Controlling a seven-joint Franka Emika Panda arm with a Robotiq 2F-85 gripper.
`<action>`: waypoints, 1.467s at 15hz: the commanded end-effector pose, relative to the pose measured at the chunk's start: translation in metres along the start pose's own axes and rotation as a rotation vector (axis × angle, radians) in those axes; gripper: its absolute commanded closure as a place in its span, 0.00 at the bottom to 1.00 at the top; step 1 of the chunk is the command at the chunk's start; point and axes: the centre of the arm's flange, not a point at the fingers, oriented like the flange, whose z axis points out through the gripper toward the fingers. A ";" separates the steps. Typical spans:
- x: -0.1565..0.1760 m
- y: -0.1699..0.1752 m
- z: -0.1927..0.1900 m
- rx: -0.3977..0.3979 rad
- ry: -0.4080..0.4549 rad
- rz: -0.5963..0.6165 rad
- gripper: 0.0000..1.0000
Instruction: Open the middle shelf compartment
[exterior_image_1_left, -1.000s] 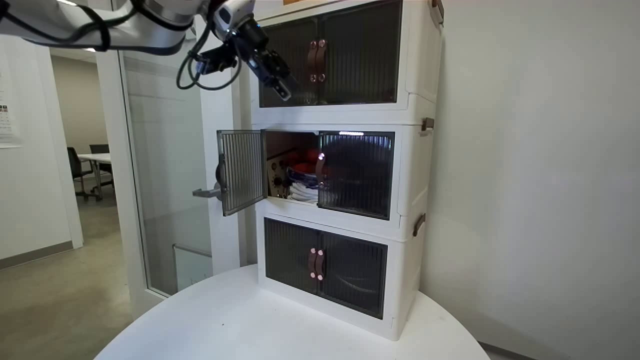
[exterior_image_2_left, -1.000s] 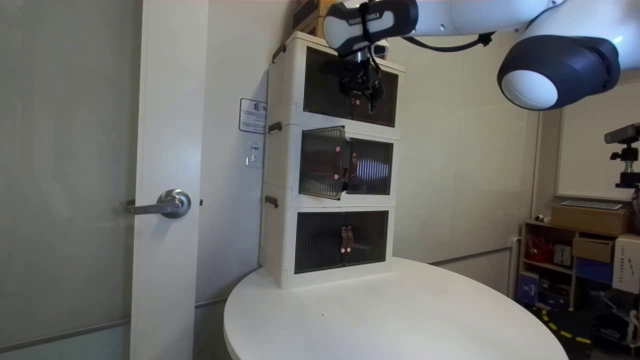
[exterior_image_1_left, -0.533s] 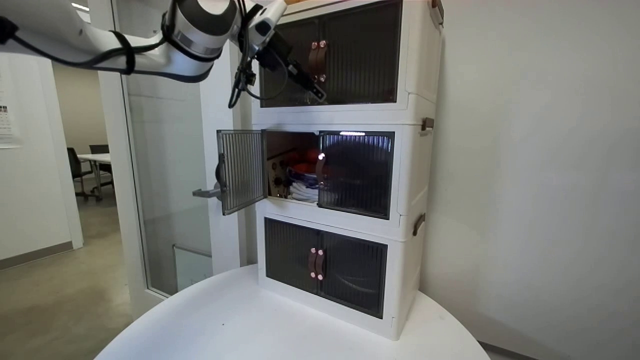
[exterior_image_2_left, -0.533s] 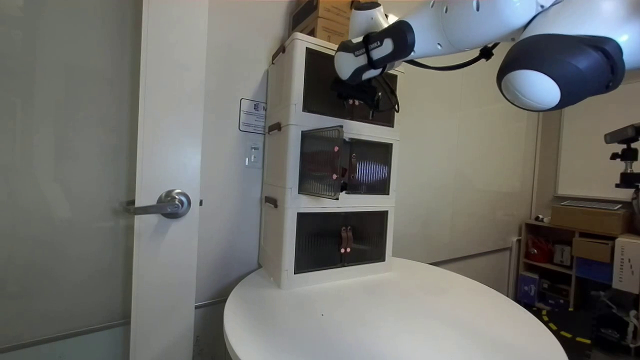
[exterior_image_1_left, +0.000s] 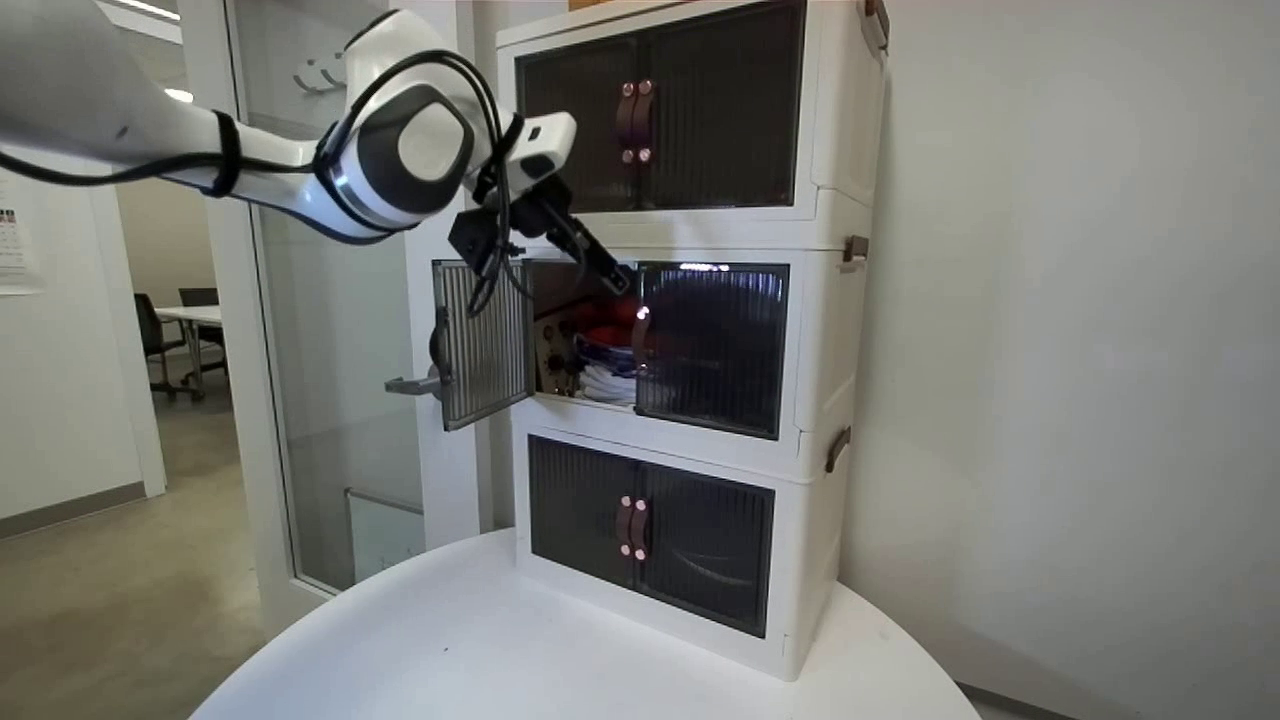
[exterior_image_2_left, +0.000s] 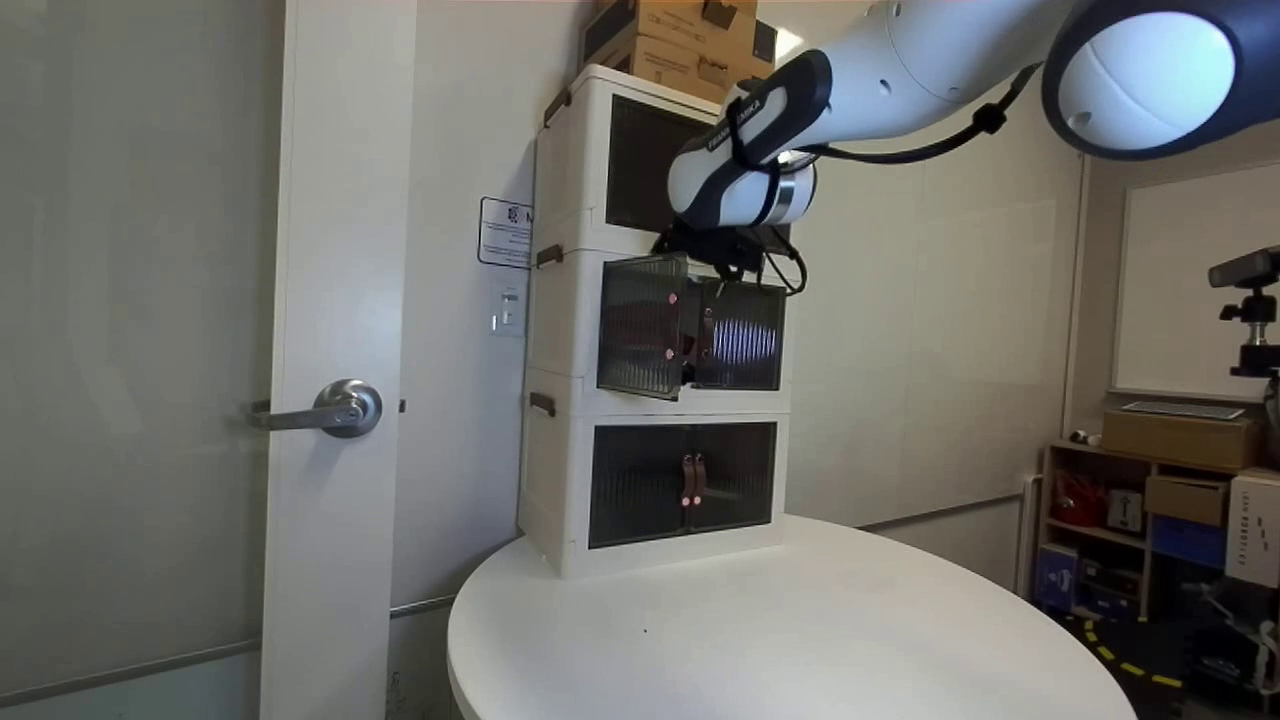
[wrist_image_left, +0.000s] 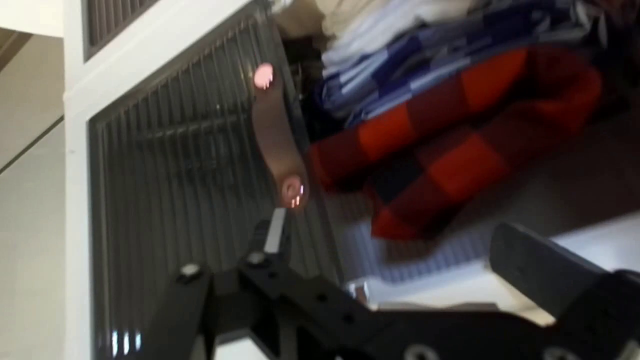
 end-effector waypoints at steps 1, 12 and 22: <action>-0.042 0.038 0.003 0.065 -0.100 -0.155 0.00; -0.054 0.046 0.013 0.088 -0.143 -0.364 0.00; -0.056 0.045 0.014 0.089 -0.147 -0.367 0.00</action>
